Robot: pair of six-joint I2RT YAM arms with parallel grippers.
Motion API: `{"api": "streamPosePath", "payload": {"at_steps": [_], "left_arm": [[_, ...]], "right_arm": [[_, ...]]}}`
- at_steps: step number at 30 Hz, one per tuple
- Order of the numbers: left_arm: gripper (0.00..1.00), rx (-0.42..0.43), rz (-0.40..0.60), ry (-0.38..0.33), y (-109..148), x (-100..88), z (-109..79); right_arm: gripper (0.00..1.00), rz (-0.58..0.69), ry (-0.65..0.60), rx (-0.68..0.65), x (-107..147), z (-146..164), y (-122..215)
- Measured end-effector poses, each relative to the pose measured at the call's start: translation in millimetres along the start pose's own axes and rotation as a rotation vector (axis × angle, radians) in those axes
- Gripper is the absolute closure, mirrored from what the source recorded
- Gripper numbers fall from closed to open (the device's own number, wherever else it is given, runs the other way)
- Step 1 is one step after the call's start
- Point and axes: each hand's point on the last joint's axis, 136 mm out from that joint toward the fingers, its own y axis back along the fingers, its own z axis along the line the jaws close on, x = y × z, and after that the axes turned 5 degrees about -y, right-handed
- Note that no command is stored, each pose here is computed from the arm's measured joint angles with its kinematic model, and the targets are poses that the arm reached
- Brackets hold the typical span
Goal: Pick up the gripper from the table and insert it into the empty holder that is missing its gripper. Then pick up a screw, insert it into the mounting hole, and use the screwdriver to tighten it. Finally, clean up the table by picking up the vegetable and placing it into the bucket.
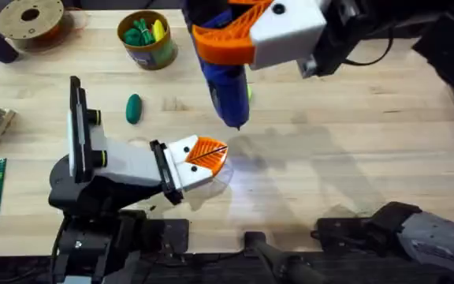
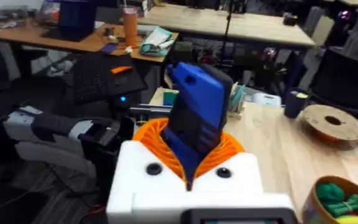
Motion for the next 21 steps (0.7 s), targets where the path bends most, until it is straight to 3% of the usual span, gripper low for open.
{"api": "streamPosePath", "payload": {"at_steps": [5,11,18,21], "left_arm": [[0.997,0.0,0.0,0.0,0.0,0.0,0.0],[0.997,0.0,0.0,0.0,0.0,0.0,0.0],[0.997,0.0,0.0,0.0,0.0,0.1,0.0],[0.997,0.0,0.0,0.0,0.0,0.0,0.0]], "right_arm": [[0.994,-0.013,0.032,0.033,-11.8,7.1,4.5],[0.994,-0.053,0.119,0.052,-31.8,43.6,21.7],[0.994,-0.082,0.159,0.125,12.9,62.0,34.6],[0.994,-0.119,0.208,0.166,1.7,57.0,36.7]]}}
